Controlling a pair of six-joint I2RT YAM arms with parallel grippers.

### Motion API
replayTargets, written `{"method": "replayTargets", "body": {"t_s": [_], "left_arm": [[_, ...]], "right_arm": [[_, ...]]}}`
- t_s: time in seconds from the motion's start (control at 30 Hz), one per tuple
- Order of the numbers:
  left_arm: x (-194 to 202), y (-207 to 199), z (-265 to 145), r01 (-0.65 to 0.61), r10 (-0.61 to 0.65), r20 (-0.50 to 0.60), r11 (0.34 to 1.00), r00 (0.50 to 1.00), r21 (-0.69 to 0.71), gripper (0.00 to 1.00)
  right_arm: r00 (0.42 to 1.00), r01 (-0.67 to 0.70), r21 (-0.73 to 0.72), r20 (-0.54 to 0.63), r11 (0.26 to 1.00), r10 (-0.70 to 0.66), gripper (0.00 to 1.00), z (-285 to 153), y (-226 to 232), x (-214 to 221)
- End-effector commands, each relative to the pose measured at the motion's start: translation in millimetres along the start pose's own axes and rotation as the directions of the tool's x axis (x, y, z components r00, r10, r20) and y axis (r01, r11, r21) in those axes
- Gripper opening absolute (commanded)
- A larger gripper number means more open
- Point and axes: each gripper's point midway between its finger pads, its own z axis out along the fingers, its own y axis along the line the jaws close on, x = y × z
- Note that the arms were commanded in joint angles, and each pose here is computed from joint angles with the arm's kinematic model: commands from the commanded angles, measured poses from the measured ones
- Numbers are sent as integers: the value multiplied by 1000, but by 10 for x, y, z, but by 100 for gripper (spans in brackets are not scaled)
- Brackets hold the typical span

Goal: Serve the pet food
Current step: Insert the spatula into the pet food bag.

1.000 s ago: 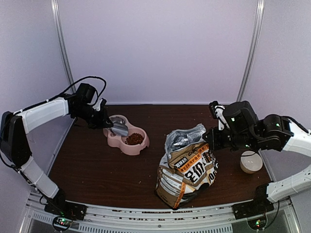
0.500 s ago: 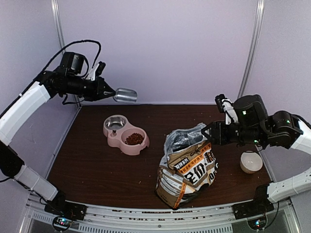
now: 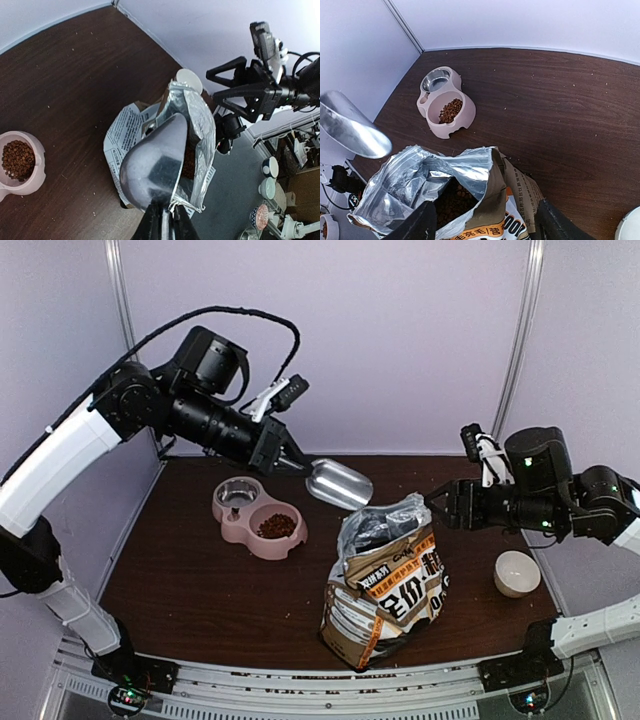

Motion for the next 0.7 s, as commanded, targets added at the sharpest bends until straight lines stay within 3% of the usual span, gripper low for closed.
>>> {"method": "replayTargets", "body": {"t_s": [0.0,0.23,0.37,0.47,0.57,0.67], "left_arm": [[158,46,194,1,-7,-76,997,997,-76,0],[357,-13,496,-87,56,-209,986,976,-144,0],[517,101,732,-139,69,-283,962,957,-234,0],[728,427,965,-195,53,-350,902,935,-385,0],[941,620,1262,-210,33,-359,859,933,-467,0],[1221,759,1671,-155,-19,-350,874,936,-461,0]], "right_arm": [[1000,6,-29,-11,1000,-7,67,68,124,-60],[992,82,101,-108,992,-71,50,333,9,107],[990,83,132,-124,988,-67,19,356,-55,162],[993,61,125,-107,990,-48,0,343,-59,169],[995,35,101,-93,994,-26,0,332,-27,175],[995,24,82,-94,996,-16,0,370,4,233]]}}
